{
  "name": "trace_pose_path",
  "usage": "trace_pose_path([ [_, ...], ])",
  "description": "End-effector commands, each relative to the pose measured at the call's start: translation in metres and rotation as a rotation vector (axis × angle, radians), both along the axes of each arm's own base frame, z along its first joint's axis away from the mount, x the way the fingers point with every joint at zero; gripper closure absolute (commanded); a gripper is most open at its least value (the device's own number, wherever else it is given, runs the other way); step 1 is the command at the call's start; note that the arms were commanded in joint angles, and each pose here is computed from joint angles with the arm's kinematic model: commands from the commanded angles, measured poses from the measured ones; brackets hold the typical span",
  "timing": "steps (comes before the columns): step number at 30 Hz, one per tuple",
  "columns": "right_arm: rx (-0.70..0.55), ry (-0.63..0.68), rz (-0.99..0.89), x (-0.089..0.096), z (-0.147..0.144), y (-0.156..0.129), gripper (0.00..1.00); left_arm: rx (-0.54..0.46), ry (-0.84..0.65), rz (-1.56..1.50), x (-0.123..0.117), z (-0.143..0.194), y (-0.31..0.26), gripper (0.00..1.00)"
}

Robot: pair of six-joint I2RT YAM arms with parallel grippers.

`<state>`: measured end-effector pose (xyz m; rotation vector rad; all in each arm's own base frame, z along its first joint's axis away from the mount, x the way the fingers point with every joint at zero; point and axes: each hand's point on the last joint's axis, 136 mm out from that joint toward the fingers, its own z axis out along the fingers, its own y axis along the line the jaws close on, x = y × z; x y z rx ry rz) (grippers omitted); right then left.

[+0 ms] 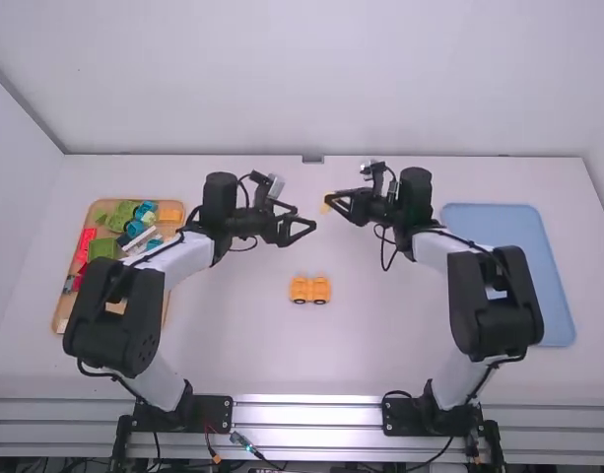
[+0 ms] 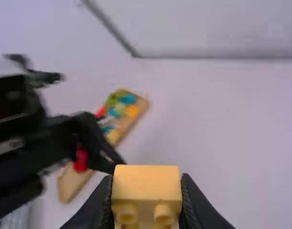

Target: Assemble lego blocks to make yellow taxi

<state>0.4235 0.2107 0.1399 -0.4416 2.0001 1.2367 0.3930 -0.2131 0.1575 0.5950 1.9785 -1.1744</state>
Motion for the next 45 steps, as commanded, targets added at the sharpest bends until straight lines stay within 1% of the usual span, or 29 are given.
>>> trace_pose_path([
  [1,-0.198,-0.184,-0.151,0.03,0.026,-0.015,0.96,0.103,-0.051,0.127,0.023,-0.007,0.018,0.01],
  [2,-0.249,-0.173,-0.167,0.031,0.023,-0.017,0.99,0.119,-0.047,0.154,0.027,-0.009,0.022,0.01],
  [3,-0.379,-0.157,-0.19,0.031,0.018,-0.024,1.0,0.152,-0.037,0.203,0.034,-0.012,0.03,0.01],
  [4,-0.396,-0.156,-0.19,0.031,0.018,-0.024,1.0,0.155,-0.036,0.207,0.034,-0.012,0.03,0.01],
  [5,-0.526,-0.15,-0.179,0.027,0.015,-0.029,1.0,0.185,-0.032,0.235,0.038,-0.014,0.035,0.01],
  [7,-0.688,-0.141,-0.135,0.017,0.014,-0.035,1.0,0.225,-0.049,0.225,0.04,-0.015,0.037,0.01],
  [8,-0.798,-0.127,-0.092,0.008,0.014,-0.04,1.0,0.254,-0.06,0.21,0.04,-0.014,0.04,0.01],
  [9,-0.847,-0.123,-0.069,0.003,0.013,-0.043,1.0,0.265,-0.063,0.206,0.04,-0.014,0.042,0.01],
  [10,-0.938,-0.114,-0.027,-0.006,0.011,-0.049,1.0,0.289,-0.067,0.195,0.041,-0.013,0.045,0.01],
  [11,-1.049,-0.1,0.043,-0.02,0.008,-0.057,1.0,0.317,-0.072,0.184,0.041,-0.012,0.049,0.01],
  [12,-1.077,-0.1,0.071,-0.024,0.007,-0.058,1.0,0.325,-0.07,0.184,0.042,-0.011,0.051,0.01],
  [13,-1.178,-0.105,0.185,-0.039,-0.001,-0.061,1.0,0.357,-0.063,0.195,0.044,-0.009,0.057,0.01],
  [14,-1.207,-0.107,0.23,-0.044,-0.005,-0.062,1.0,0.366,-0.058,0.204,0.045,-0.009,0.06,0.01],
  [15,-1.264,-0.121,0.346,-0.057,-0.015,-0.063,1.0,0.384,-0.048,0.23,0.049,-0.008,0.067,0.01],
  [16,-1.29,-0.125,0.432,-0.067,-0.022,-0.063,1.0,0.395,-0.044,0.247,0.052,-0.006,0.072,0.01],
  [17,-1.311,-0.133,0.522,-0.077,-0.028,-0.063,1.0,0.407,-0.042,0.267,0.055,-0.005,0.078,0.01],
  [18,-1.333,-0.138,0.648,-0.093,-0.037,-0.064,1.0,0.414,-0.04,0.282,0.057,-0.004,0.083,0.01],
  [20,-1.357,-0.143,0.799,-0.113,-0.05,-0.065,1.0,0.415,-0.039,0.31,0.061,-0.003,0.092,0.01],
  [22,-1.379,-0.136,0.882,-0.125,-0.064,-0.066,1.0,0.415,-0.033,0.324,0.063,-0.003,0.099,0.01],
  [24,-1.396,-0.122,0.909,-0.13,-0.074,-0.068,1.0,0.415,-0.027,0.334,0.063,-0.004,0.104,0.01],
  [25,-1.425,-0.106,0.928,-0.133,-0.085,-0.072,1.0,0.418,-0.022,0.342,0.064,-0.005,0.109,0.01],
  [27,-1.45,-0.098,0.963,-0.136,-0.097,-0.075,1.0,0.419,-0.014,0.351,0.064,-0.006,0.114,0.01],
  [28,-1.449,-0.097,1.029,-0.142,-0.107,-0.076,1.0,0.42,-0.011,0.355,0.064,-0.006,0.116,0.01],
  [31,-1.441,-0.067,1.096,-0.149,-0.12,-0.08,1.0,0.418,-0.005,0.365,0.065,-0.006,0.12,0.01],
  [35,-1.43,-0.033,1.105,-0.149,-0.136,-0.078,1.0,0.418,-0.002,0.366,0.064,-0.007,0.121,0.01],
  [38,-1.406,-0.039,1.088,-0.145,-0.144,-0.076,1.0,0.419,-0.005,0.36,0.064,-0.007,0.118,0.01],
  [41,-1.37,-0.034,1.103,-0.149,-0.147,-0.072,1.0,0.418,-0.005,0.361,0.064,-0.007,0.118,0.01],
  [45,-1.334,-0.041,1.084,-0.149,-0.149,-0.065,1.0,0.421,-0.004,0.367,0.064,-0.007,0.121,0.01],
])
